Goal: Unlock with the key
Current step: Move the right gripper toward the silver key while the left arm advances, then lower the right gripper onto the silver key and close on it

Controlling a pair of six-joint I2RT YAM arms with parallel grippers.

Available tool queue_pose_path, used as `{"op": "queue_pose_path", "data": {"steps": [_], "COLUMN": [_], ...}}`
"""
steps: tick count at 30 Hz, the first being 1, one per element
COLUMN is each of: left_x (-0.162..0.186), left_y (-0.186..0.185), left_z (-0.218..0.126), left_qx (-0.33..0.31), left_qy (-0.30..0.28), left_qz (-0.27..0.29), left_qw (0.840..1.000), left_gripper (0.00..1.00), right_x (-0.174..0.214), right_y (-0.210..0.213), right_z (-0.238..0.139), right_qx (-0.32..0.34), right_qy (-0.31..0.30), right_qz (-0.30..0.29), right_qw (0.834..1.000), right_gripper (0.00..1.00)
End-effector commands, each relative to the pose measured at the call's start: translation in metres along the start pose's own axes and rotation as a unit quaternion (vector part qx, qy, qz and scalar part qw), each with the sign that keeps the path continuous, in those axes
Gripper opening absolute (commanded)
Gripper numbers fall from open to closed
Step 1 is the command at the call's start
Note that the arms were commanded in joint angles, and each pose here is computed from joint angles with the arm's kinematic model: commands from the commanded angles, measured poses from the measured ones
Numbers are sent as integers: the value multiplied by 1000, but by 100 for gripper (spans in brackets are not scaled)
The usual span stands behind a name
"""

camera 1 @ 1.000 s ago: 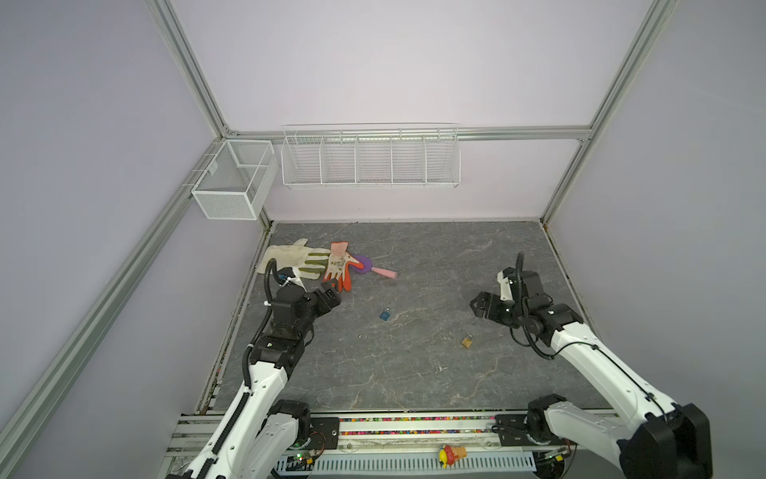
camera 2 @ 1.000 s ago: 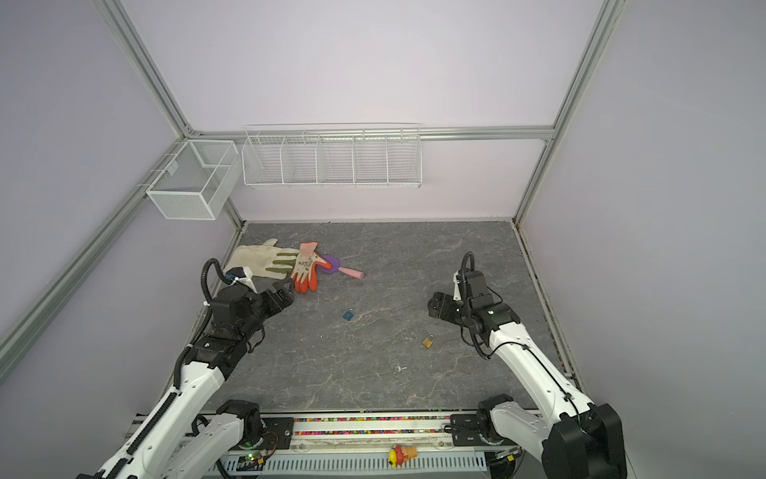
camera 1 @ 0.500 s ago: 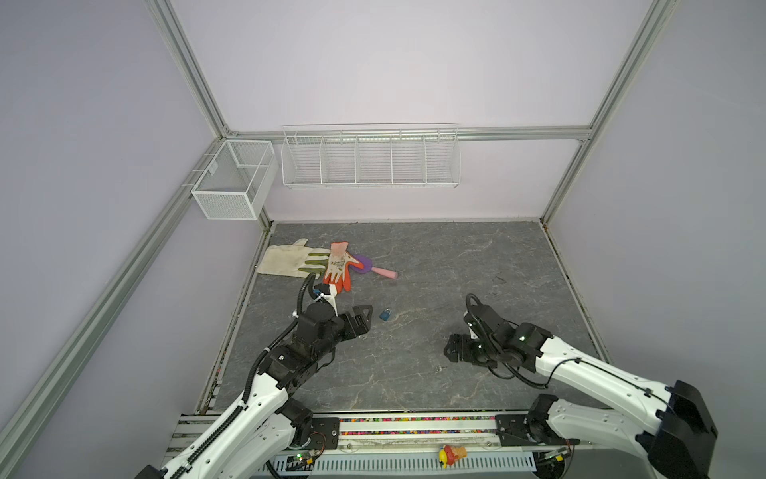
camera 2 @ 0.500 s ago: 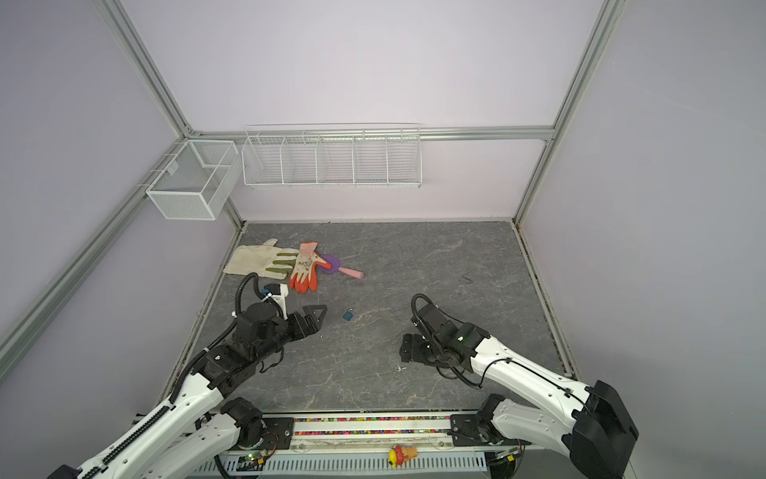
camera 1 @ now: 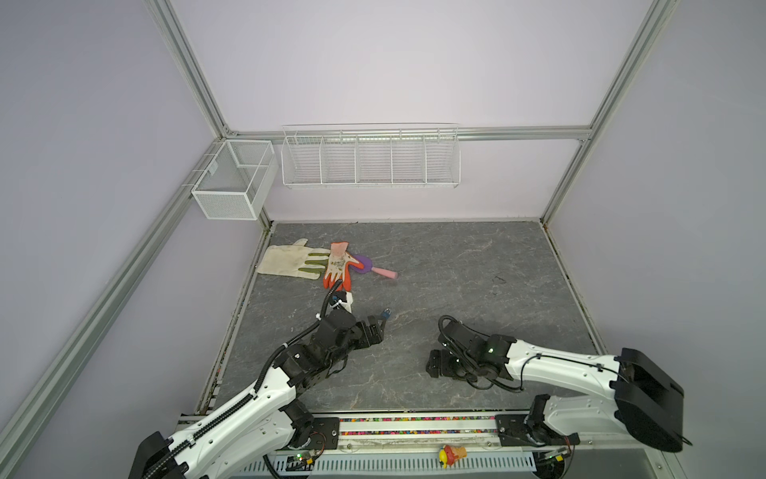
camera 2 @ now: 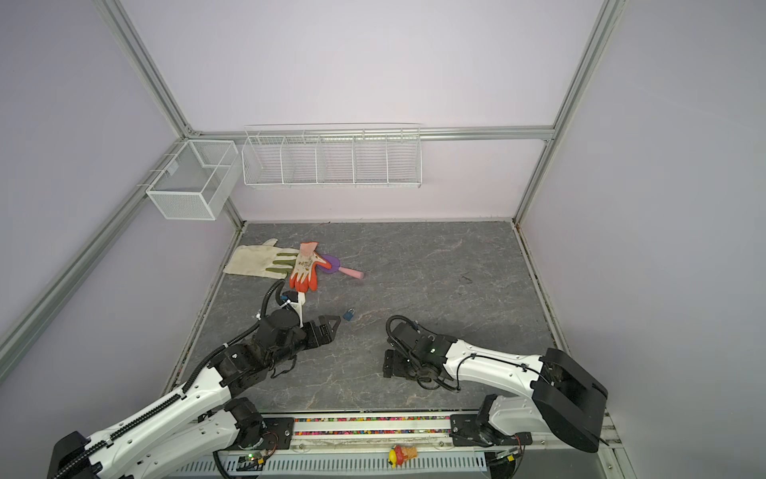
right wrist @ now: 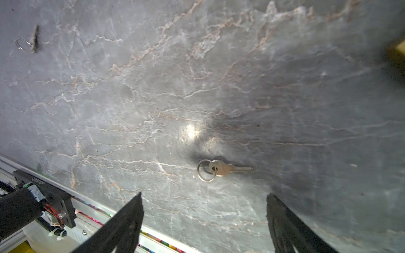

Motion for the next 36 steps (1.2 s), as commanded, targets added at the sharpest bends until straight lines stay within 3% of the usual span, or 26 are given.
{"op": "queue_pose_path", "data": {"steps": [1,12,25,30,34,36], "left_x": [-1,-4,-8,-8,-7,-4], "left_y": [3,5,11,10,6,4], "left_z": [1,2,-9,-12,-10,-7], "left_qx": [-14,-29,-53,-51,-35,-27], "left_qy": [-9,-15,-28,-21,-17,-13], "left_qz": [-11,-15,-24,-27,-35,-42], "left_qw": [1000,999,998,998,999,999], "left_gripper": [99,99,99,99,99,99], "right_x": [0,-6,-17,-21,-20,-16], "right_y": [4,17,67,58,26,14], "right_z": [5,15,33,7,-9,-12], "right_qx": [-4,13,0,16,46,58], "right_qy": [-4,3,39,19,22,27], "right_qz": [12,-7,-111,-134,-117,-114], "right_qw": [1000,1000,993,991,992,991], "right_gripper": [89,89,89,92,99,95]}}
Point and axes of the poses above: each gripper's point midway between its finger pads, its own z axis out along the fingers, its own y axis along the line the jaws close on, x = y × z, the point moved 6 cm from there along -z, back along the fingers, and after that the axes turned 10 degrees about z, right-handed, at the moved point
